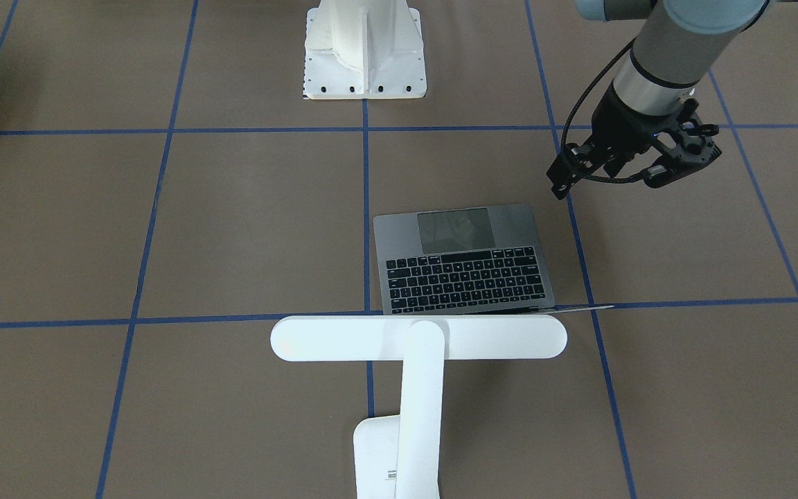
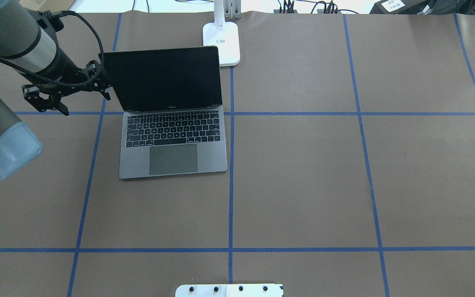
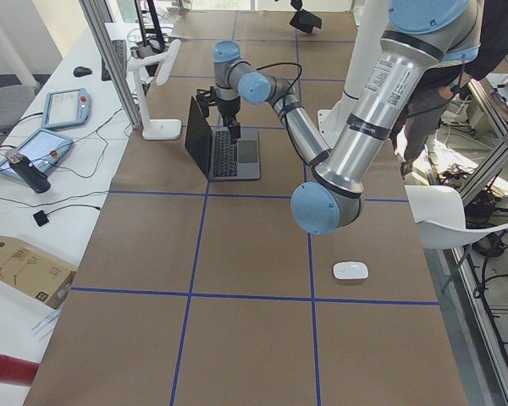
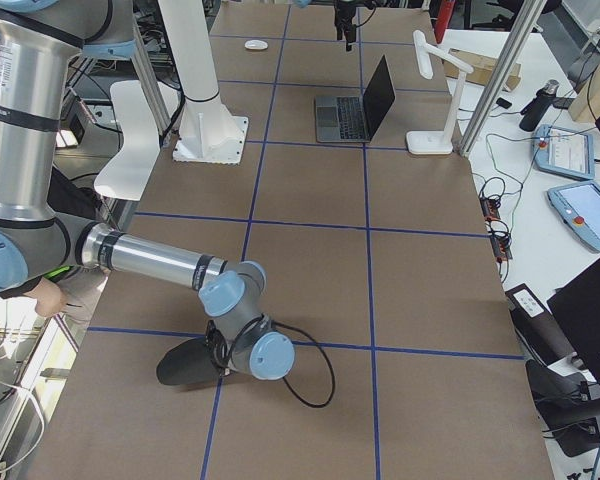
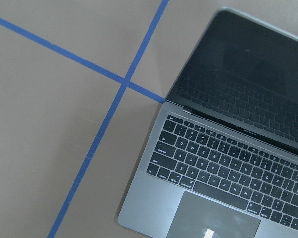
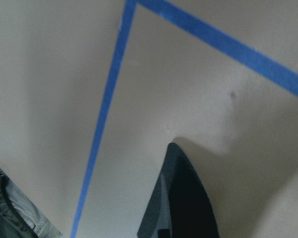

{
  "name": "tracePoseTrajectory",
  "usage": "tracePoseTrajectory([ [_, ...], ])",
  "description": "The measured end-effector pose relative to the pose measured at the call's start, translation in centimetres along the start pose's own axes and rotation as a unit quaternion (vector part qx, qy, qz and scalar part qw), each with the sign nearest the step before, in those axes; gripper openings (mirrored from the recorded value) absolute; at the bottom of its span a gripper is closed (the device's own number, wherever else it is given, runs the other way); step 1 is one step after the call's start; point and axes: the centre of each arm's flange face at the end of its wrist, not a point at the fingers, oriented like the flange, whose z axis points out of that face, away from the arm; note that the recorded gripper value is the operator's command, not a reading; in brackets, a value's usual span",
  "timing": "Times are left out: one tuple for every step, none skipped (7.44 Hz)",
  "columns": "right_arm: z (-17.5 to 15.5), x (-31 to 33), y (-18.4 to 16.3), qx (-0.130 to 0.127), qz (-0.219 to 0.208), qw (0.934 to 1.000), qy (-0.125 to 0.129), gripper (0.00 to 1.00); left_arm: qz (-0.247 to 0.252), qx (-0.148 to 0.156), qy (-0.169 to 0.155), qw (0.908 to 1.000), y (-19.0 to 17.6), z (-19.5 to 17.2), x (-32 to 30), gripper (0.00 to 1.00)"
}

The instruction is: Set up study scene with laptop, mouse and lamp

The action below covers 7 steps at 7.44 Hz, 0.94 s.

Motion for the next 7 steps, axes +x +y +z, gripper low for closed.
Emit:
tracePoseTrajectory([
  [-3.2,-2.7,-2.4,0.007,0.03,0.9995,0.009,0.0,0.008,0.001,-0.001,1.0,-0.1,0.0,-0.2,1.0],
  [-5.4,-5.0,-4.4,0.021,0.062,0.9977,0.016,0.0,0.01,0.001,-0.003,0.9999,-0.3,0.1,-0.3,1.0],
  [-6.6,-6.7,-6.3,0.04,0.086,0.9954,0.014,0.0,0.01,0.001,-0.004,0.9999,-0.4,0.2,-0.3,1.0],
  [-7.3,-7.9,-8.1,0.056,0.101,0.9932,0.007,0.0,0.01,0.001,-0.005,0.9999,-0.5,0.3,-0.4,1.0],
  [-8.2,-9.3,-10.1,0.071,0.114,0.991,0.004,0.0,0.01,0.001,-0.007,0.9999,-0.6,0.4,-0.6,1.0],
  [-9.4,-11.3,-12.4,0.081,0.128,0.9885,0.006,0.0,0.025,0.0,-0.01,0.9996,-0.8,0.6,-1.3,1.0],
  [-10.6,-13.9,-15.1,0.087,0.145,0.9856,0.013,0.0,0.059,-0.001,-0.018,0.9981,-1.4,0.9,-2.8,1.0],
])
